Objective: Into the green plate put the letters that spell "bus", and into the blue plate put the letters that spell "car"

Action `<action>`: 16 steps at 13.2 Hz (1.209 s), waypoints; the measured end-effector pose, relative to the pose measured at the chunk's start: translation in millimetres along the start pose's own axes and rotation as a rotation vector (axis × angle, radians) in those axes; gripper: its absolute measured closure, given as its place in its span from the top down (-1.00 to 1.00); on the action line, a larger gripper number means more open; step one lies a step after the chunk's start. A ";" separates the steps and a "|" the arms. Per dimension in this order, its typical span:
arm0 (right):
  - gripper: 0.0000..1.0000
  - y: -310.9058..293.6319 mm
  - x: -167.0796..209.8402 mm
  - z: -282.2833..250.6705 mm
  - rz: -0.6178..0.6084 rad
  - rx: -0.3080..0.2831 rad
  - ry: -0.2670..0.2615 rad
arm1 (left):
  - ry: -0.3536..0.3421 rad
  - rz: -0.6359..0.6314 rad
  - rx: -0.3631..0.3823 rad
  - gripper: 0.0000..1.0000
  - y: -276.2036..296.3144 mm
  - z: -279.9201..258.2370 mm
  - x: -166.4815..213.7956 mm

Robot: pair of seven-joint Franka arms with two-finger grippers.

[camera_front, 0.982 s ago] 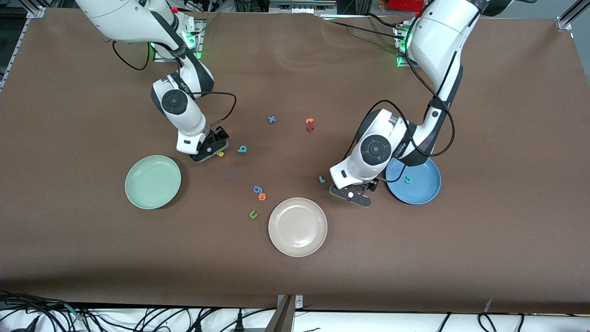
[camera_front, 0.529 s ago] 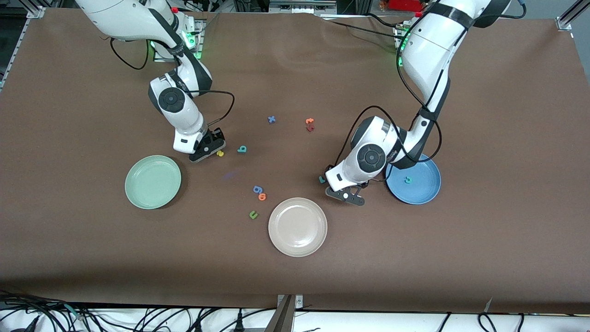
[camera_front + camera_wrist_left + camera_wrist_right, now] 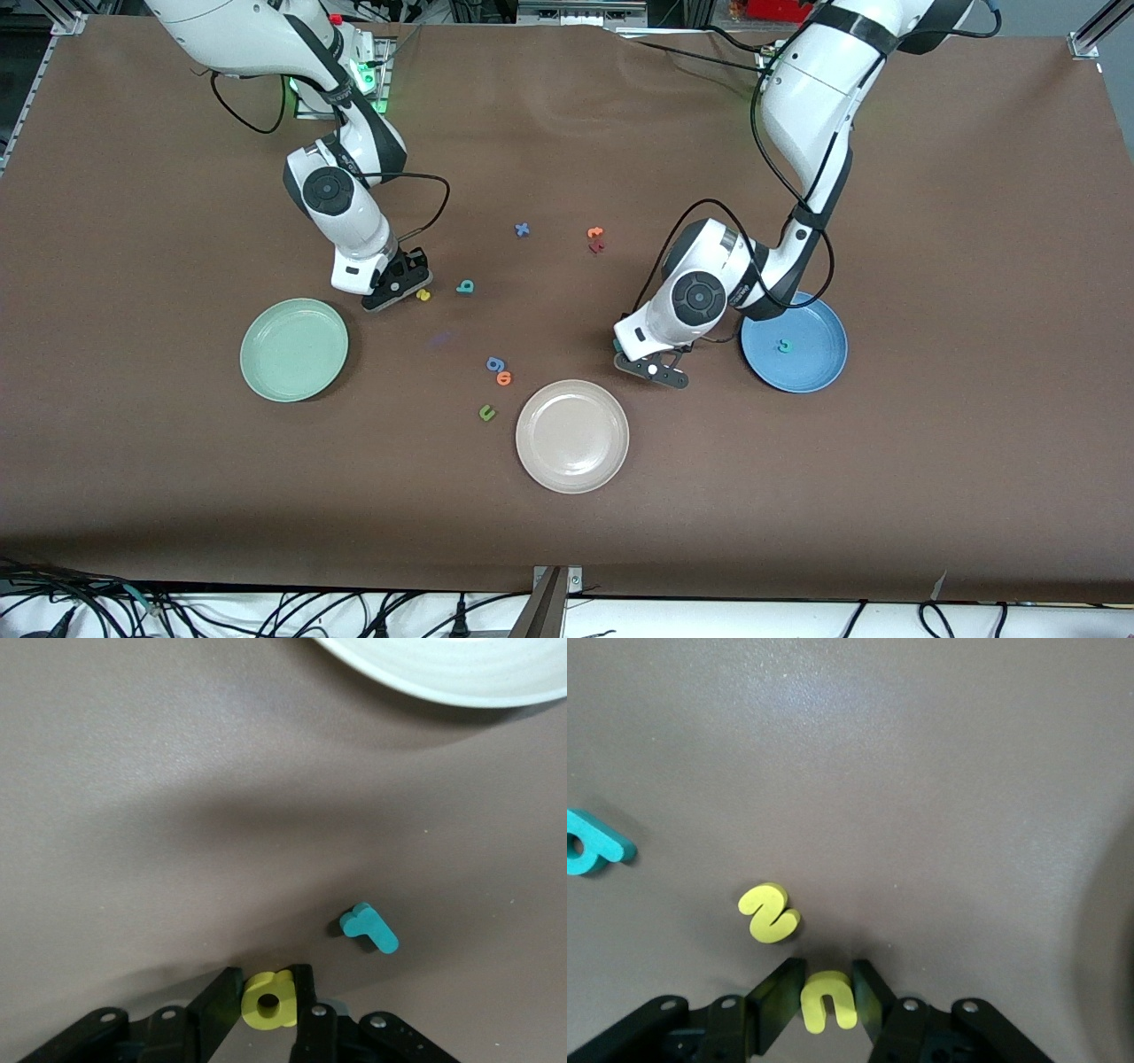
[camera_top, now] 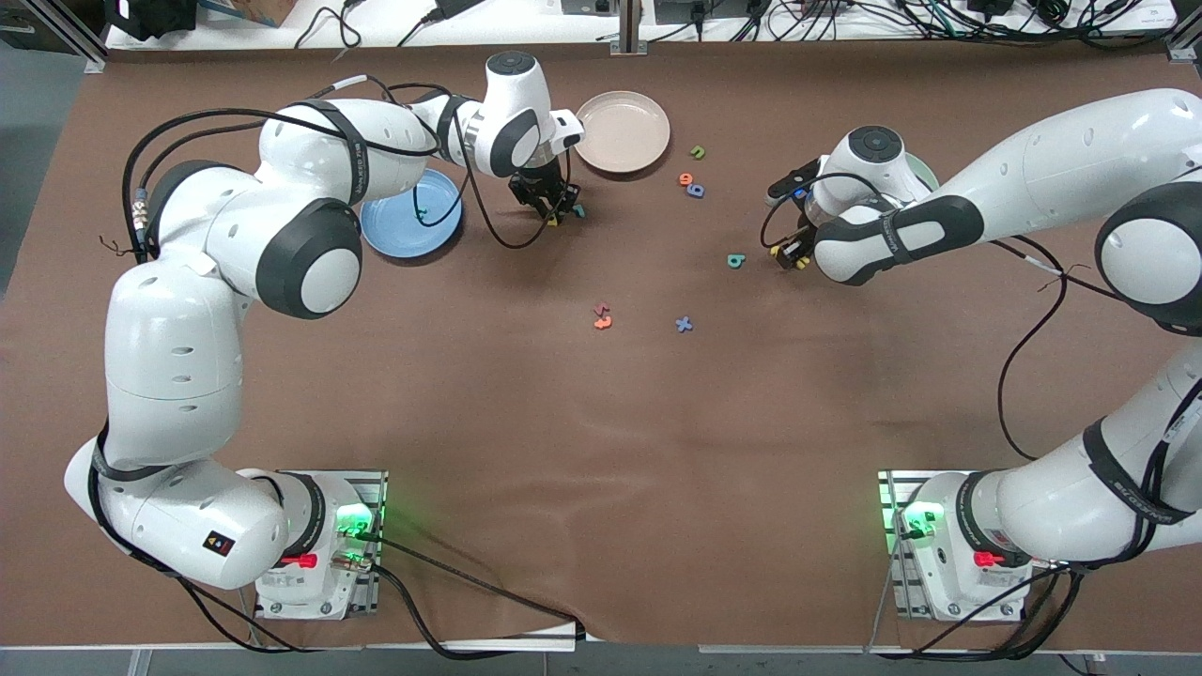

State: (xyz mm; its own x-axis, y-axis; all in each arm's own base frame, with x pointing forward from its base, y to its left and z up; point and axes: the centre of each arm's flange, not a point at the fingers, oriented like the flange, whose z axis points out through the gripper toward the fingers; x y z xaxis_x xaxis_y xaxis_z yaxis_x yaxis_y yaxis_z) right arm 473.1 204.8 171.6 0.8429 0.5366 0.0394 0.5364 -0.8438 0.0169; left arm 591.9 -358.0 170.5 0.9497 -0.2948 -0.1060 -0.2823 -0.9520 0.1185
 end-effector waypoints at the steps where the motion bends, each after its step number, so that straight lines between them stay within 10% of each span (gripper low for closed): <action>1: -0.36 0.2 0.0 -0.1 0.002 0.000 0.000 | -0.003 -0.004 0.001 -0.38 -1.0 -0.7 0.3; 9: -0.36 23.0 18.6 -48.1 0.056 -0.037 -0.042 | -0.091 -0.017 0.098 -0.38 -111.0 -106.9 2.0; 14: -0.36 102.8 27.3 -81.2 0.098 -0.077 -0.022 | -0.185 -0.031 0.150 -0.38 -171.6 -77.5 -15.5; 16: -0.36 149.5 14.7 -81.5 0.095 -0.094 -0.032 | -0.197 -0.038 0.147 -0.10 -177.5 -71.3 -17.2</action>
State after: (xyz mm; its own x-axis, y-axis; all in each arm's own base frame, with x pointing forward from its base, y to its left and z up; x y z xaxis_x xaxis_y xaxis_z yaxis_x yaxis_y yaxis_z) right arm 562.2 85.9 256.2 0.8915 0.4528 0.0139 0.4488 -0.8870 0.1087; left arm 635.3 -178.1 221.7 0.9194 -0.2551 -0.2995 -0.2772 -0.9602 -0.0332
